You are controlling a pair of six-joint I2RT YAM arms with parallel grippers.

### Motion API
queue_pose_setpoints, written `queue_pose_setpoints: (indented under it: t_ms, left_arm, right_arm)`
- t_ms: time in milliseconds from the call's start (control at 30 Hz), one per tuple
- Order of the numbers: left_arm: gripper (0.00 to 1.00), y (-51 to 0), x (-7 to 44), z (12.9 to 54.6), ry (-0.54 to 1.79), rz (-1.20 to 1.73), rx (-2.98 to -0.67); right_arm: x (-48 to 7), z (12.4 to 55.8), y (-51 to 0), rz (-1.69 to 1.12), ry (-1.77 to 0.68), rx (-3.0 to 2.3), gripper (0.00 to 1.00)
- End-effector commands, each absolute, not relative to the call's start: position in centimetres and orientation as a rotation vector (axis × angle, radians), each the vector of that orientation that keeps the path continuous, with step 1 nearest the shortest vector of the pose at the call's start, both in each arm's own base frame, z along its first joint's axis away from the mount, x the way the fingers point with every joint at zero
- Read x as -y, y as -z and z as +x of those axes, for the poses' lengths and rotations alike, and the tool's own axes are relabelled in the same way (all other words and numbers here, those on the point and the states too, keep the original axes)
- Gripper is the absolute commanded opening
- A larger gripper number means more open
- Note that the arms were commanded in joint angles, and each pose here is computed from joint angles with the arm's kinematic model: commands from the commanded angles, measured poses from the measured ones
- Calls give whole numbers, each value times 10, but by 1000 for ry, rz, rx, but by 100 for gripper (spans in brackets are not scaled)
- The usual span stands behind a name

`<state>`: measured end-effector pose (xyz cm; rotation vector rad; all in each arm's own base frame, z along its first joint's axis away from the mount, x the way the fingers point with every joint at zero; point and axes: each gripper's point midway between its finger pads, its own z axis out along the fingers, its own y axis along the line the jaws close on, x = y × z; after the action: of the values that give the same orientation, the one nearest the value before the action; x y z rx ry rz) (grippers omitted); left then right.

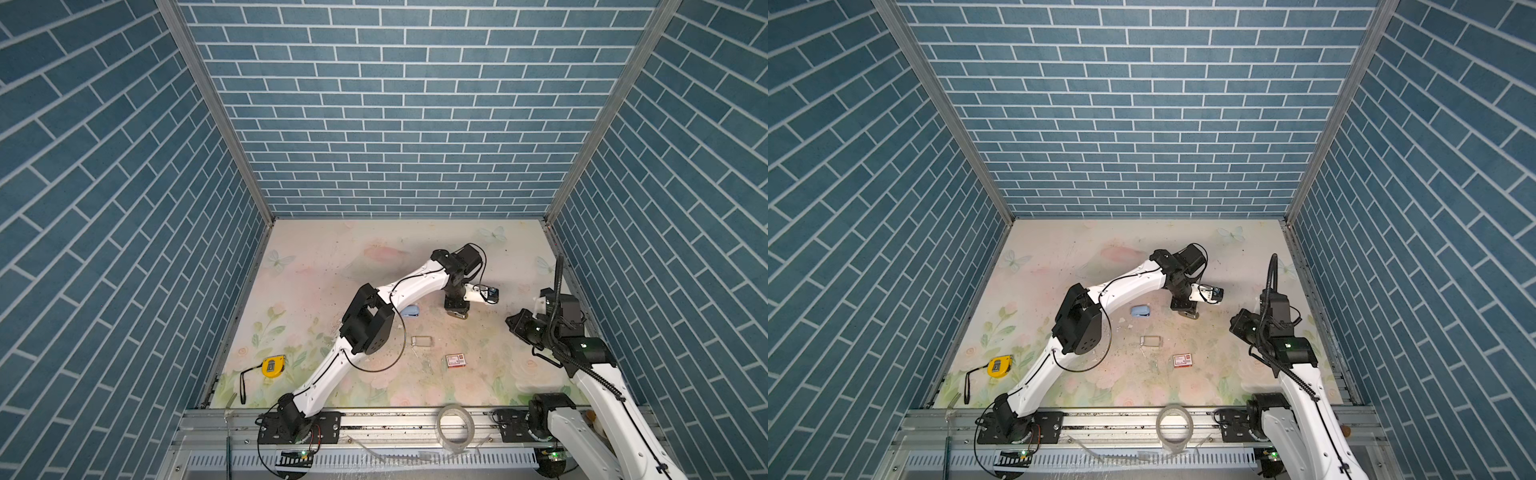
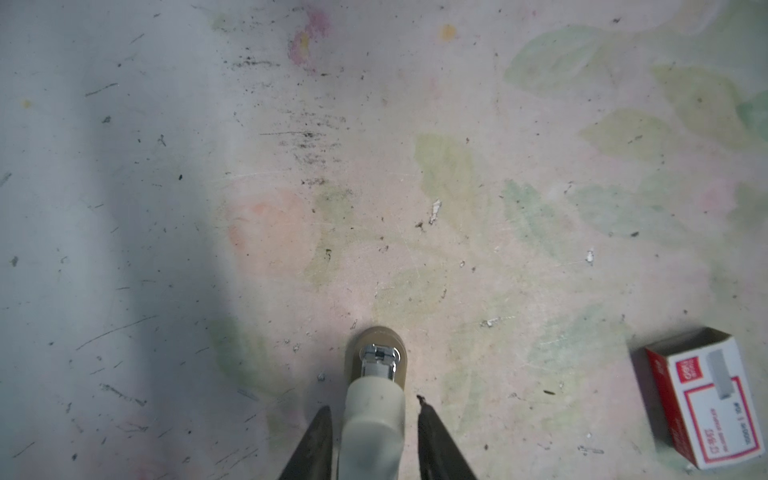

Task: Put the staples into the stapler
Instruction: 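Release the beige stapler with the right gripper and raise it away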

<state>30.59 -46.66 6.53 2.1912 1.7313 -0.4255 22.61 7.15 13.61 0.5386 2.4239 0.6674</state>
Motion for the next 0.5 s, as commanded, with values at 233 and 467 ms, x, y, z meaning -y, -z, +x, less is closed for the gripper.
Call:
queue_pose_setpoints:
  t_ms: [233, 467]
  left_arm:
    - [20, -55, 468, 305, 429, 2215, -1730]
    - [5, -44, 464, 303, 417, 2237, -1752]
  right_arm:
    - [-68, 219, -128, 582, -646, -2448, 14]
    - [-67, 217, -126, 582, -642, -2451, 13]
